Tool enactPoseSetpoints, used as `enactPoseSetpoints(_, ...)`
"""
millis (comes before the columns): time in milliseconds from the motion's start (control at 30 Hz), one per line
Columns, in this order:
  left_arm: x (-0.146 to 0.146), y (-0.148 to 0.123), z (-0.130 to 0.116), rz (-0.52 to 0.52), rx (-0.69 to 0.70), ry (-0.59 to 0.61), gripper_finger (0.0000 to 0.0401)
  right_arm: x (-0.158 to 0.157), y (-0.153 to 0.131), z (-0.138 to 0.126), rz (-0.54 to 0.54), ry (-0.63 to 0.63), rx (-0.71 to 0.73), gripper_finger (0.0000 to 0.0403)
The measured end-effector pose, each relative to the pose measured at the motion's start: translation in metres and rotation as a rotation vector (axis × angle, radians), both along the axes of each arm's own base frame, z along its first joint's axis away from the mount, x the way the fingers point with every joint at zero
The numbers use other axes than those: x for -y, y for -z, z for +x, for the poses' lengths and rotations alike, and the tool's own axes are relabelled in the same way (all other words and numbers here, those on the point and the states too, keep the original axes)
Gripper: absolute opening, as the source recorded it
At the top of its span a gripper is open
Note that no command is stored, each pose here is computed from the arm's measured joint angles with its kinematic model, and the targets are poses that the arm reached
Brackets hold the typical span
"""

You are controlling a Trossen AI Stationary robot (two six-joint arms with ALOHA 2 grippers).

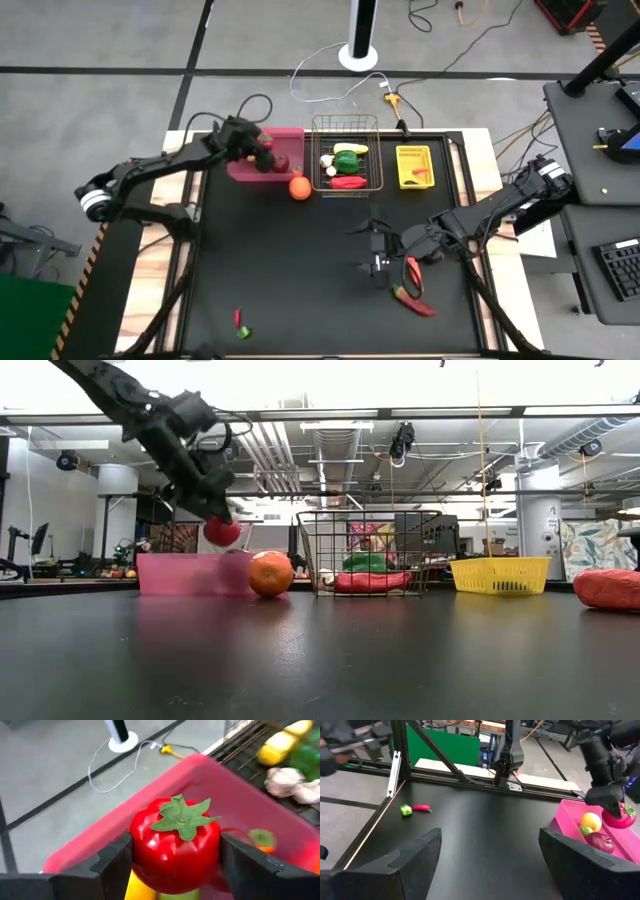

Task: Sort produce into baskets
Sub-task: Put the red tomato into the red bin

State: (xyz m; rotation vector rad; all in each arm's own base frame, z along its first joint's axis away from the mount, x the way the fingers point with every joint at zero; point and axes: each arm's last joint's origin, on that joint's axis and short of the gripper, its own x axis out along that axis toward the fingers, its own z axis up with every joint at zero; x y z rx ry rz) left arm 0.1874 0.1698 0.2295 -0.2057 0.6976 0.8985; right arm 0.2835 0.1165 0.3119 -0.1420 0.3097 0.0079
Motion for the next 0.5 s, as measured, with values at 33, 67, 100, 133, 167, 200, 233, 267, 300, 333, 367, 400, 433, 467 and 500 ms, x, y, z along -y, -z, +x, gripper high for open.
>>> enactPoseSetpoints(33,-0.005,0.003,-0.001,-0.002,-0.008,-0.012,0.0247,0.0,0.0,0.0,0.0,0.0,0.0,0.0325)
enactPoseSetpoints(67,-0.009,0.006,-0.002,-0.004,-0.021,-0.021,0.0247,0.0,0.0,0.0,-0.001,0.0,0.0,0.0325)
enactPoseSetpoints(100,-0.013,0.009,-0.003,-0.007,-0.038,-0.025,0.0247,0.0,0.0,0.0,-0.001,-0.001,0.0,0.0325)
enactPoseSetpoints(133,-0.016,0.012,-0.003,-0.003,-0.045,-0.029,0.0247,0.0,0.0,0.0,-0.002,0.0,0.001,0.0325)
enactPoseSetpoints(167,-0.02,0.014,-0.003,0.001,-0.048,-0.034,0.0247,0.0,0.0,0.0,-0.002,0.001,0.0,0.0325)
enactPoseSetpoints(200,-0.023,0.016,-0.003,-0.001,-0.053,-0.04,0.0247,0.001,0.0,0.0,-0.002,0.001,0.0,0.0325)
enactPoseSetpoints(233,-0.026,0.018,-0.003,-0.007,-0.059,-0.046,0.0247,0.001,0.0,0.0,-0.002,0.001,0.0,0.0325)
enactPoseSetpoints(267,-0.029,0.02,-0.002,-0.016,-0.065,-0.048,0.0247,0.001,0.0,0.0,-0.003,0.003,0.0,0.0325)
enactPoseSetpoints(300,-0.032,0.021,0.0,-0.022,-0.07,-0.047,0.0247,0.001,0.0,0.0,-0.003,0.003,0.0,0.0325)
enactPoseSetpoints(333,-0.035,0.022,0.001,-0.028,-0.071,-0.045,0.0247,0.001,0.0,0.001,-0.003,0.004,0.0,0.0325)
enactPoseSetpoints(367,-0.039,0.022,0.004,-0.028,-0.076,-0.041,0.0247,0.002,0.0,0.001,-0.003,0.005,0.0,0.0325)
enactPoseSetpoints(400,-0.042,0.022,0.007,-0.026,-0.08,-0.038,0.0247,0.002,0.0,0.001,-0.003,0.005,0.0,0.0325)
enactPoseSetpoints(433,-0.045,0.023,0.01,-0.03,-0.087,-0.037,0.0247,0.002,0.0,0.001,-0.003,0.005,0.0,0.0325)
enactPoseSetpoints(467,-0.048,0.025,0.012,-0.036,-0.095,-0.036,0.0247,0.002,0.0,0.001,-0.003,0.005,0.0,0.0325)
enactPoseSetpoints(500,-0.051,0.025,0.015,-0.041,-0.099,-0.036,0.0247,0.002,0.0,0.001,-0.003,0.006,0.0,0.0325)
